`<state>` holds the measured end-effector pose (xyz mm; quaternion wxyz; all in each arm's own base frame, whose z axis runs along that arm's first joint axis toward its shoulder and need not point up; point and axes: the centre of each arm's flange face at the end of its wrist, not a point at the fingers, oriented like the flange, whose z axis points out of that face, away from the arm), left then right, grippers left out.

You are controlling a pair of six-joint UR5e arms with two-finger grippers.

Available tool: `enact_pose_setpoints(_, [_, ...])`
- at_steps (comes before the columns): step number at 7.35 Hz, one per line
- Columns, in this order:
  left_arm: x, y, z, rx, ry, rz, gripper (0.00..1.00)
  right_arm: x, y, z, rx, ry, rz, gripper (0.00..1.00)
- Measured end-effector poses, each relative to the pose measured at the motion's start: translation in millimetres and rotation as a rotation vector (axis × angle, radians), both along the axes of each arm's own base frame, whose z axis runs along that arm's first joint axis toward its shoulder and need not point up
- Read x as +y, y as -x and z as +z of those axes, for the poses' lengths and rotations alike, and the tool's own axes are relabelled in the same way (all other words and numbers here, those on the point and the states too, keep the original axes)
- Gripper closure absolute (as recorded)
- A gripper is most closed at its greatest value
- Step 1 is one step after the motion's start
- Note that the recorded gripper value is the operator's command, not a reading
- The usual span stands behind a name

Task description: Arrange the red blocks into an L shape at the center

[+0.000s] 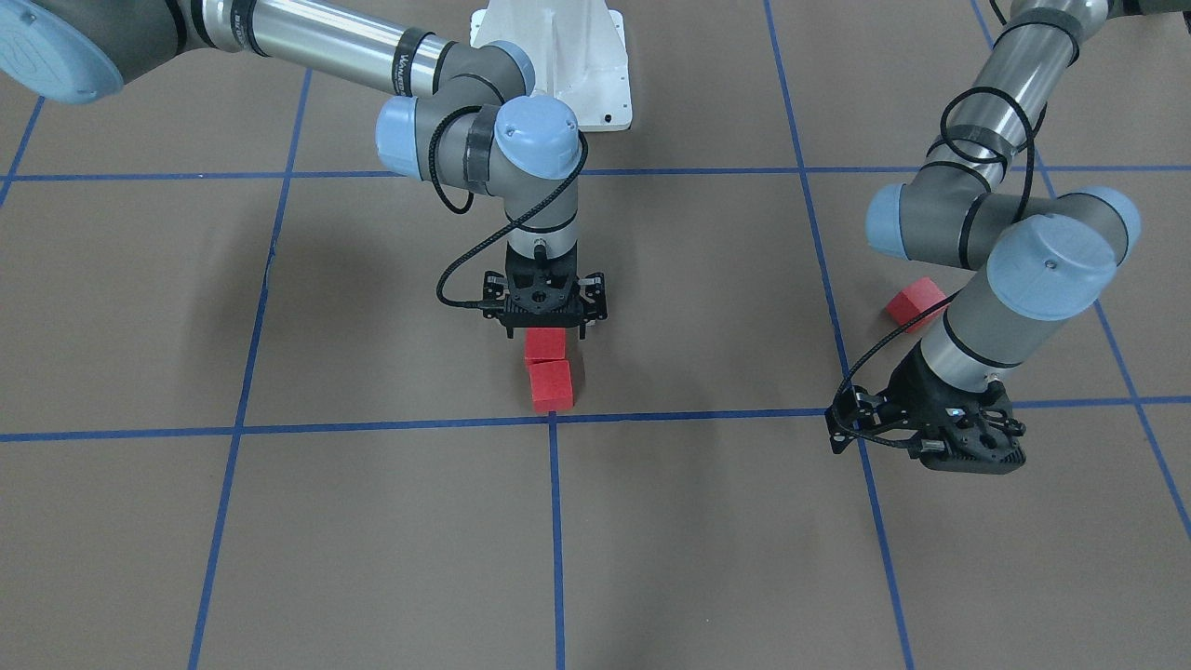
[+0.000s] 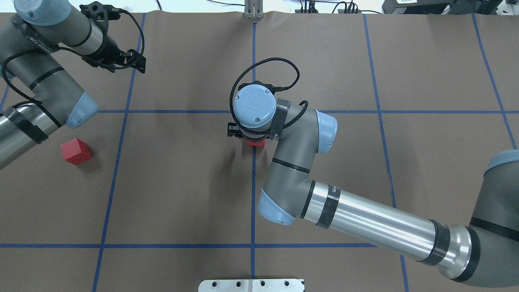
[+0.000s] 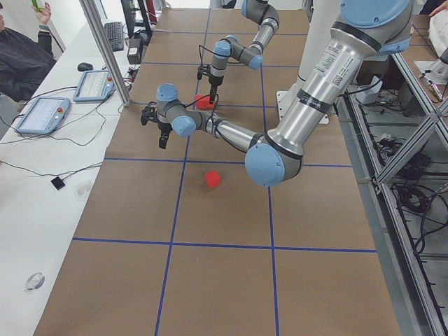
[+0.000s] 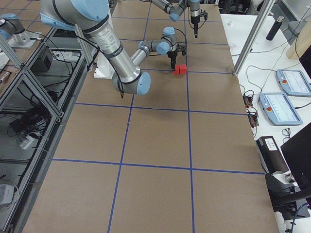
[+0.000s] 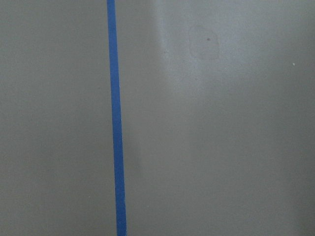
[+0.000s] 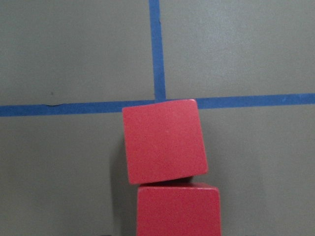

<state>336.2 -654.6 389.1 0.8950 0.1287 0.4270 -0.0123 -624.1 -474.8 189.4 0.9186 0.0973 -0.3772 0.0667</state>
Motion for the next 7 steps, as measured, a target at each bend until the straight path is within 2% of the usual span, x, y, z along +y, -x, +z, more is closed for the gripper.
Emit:
enact_pose_setpoints(1, [-0.4, 1.2, -1.6, 0.002, -0.002, -0.001, 0.0, -5.9, -6.0, -4.5, -0.014, -0.006, -0.001, 0.02])
enact_pose_setpoints(3, [3.4, 12.1, -5.5, 0.017, 0.001, 0.002, 0.0, -24.7, -29.7, -13.9, -0.056, 0.023, -0.017, 0.01])
enact_pose_setpoints(4, [14.8, 26.8, -2.0, 0.027, -0.001, 0.001, 0.0, -35.0, -45.6, -18.5, -0.077, 0.04, -0.021, 0.01])
enact_pose_setpoints(7, [85.9, 78.6, 33.8, 0.017, -0.041, 0.035, 0.0, -67.1, -106.4, -15.6, -0.081, 0.071, -0.014, 0.01])
